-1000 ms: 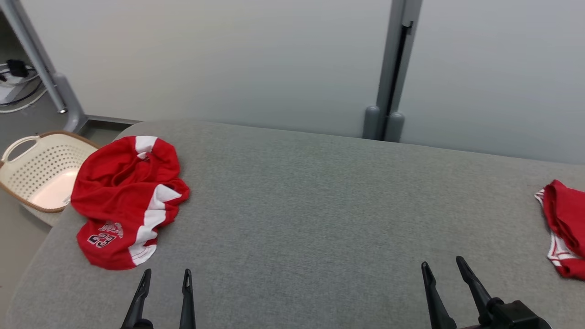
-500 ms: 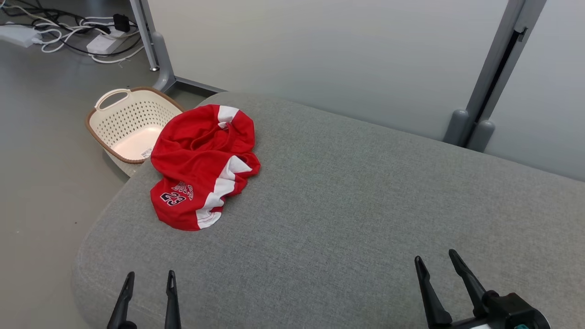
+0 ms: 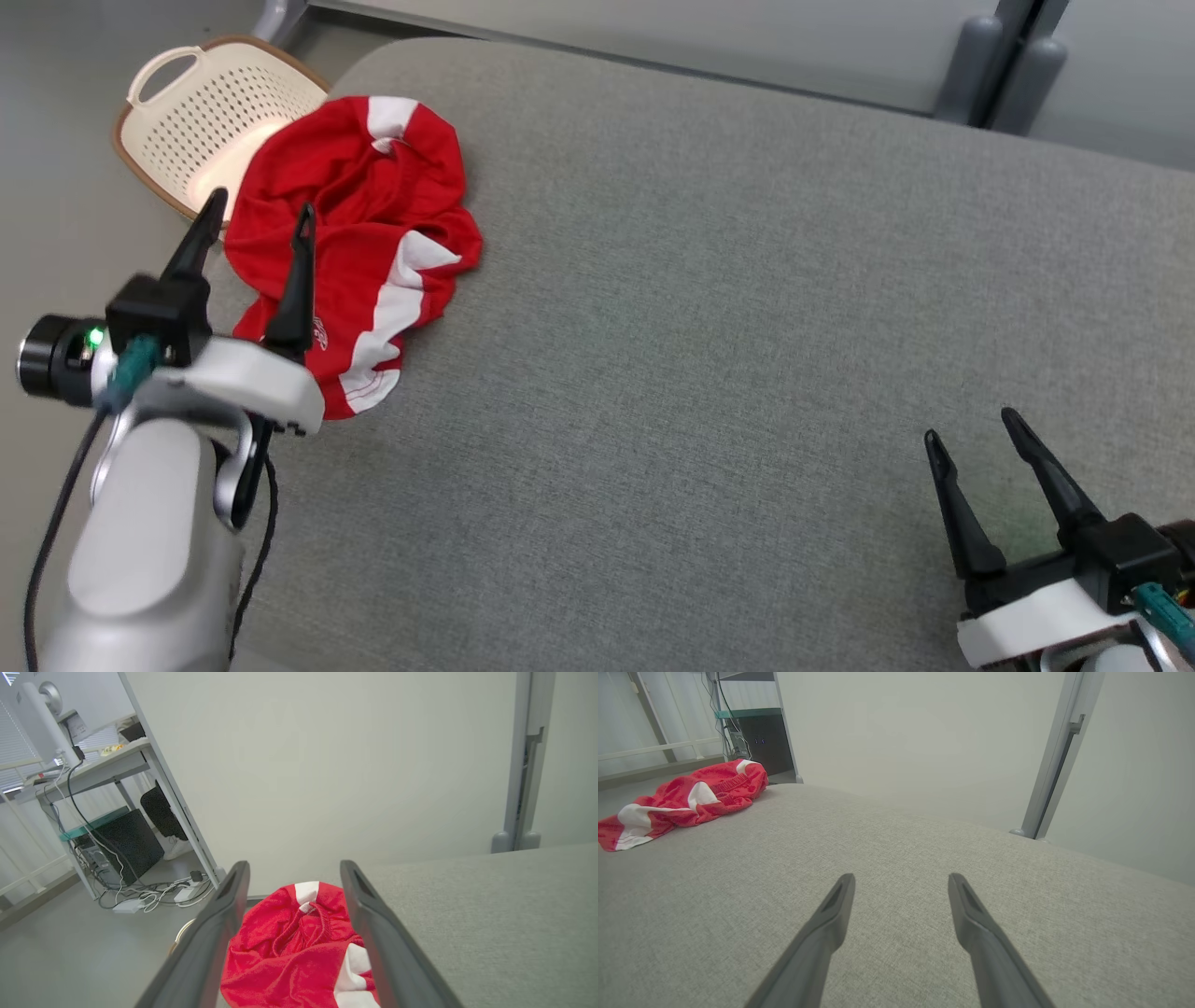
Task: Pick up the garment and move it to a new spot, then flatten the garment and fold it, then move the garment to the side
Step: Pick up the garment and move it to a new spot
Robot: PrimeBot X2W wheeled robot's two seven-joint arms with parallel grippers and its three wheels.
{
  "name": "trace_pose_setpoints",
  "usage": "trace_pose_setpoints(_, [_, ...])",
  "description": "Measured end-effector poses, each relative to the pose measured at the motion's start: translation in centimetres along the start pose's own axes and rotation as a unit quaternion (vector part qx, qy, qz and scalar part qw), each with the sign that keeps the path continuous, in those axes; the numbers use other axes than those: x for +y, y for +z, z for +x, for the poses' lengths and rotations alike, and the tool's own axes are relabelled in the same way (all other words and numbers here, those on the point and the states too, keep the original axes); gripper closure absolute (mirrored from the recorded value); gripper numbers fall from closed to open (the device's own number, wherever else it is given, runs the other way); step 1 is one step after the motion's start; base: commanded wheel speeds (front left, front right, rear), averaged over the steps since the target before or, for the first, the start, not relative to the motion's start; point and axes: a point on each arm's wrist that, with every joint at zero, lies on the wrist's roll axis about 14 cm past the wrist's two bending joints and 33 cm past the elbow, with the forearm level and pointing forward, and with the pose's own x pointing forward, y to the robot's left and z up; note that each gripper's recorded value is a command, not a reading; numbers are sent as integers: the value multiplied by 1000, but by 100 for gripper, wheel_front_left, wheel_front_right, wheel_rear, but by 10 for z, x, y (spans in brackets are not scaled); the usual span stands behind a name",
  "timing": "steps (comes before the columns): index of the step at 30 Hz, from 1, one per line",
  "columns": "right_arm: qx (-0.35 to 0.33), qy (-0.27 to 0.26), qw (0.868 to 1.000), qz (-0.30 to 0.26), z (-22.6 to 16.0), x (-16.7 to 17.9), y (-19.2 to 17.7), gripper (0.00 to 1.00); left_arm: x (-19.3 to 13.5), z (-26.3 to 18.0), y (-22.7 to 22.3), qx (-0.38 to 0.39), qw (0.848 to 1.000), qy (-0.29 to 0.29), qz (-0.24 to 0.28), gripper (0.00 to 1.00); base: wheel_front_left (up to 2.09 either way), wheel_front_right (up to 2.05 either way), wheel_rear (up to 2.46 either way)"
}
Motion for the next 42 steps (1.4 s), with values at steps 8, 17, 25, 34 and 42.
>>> trace_pose_setpoints(8, [9,-31,999,2,8,-40,-20,0,-41,72,-84,243,967,-74,-10,0,0,0,0])
trace_pose_setpoints(17, [31,-81,996,12,-6,-75,-45,0,-79,55,-170,434,888,-149,22,0,0,0,0])
trace_pose_setpoints(25, [34,-92,995,19,-5,-83,-56,0,-72,65,-181,405,899,-166,33,100,0,0,0])
trace_pose_setpoints(34, [18,-101,994,22,-6,-78,-36,0,-79,91,-117,239,956,-152,-75,100,0,0,0])
trace_pose_setpoints(42, [-26,-139,989,35,-26,-72,7,0,-110,87,-34,104,963,-217,-120,100,0,0,0])
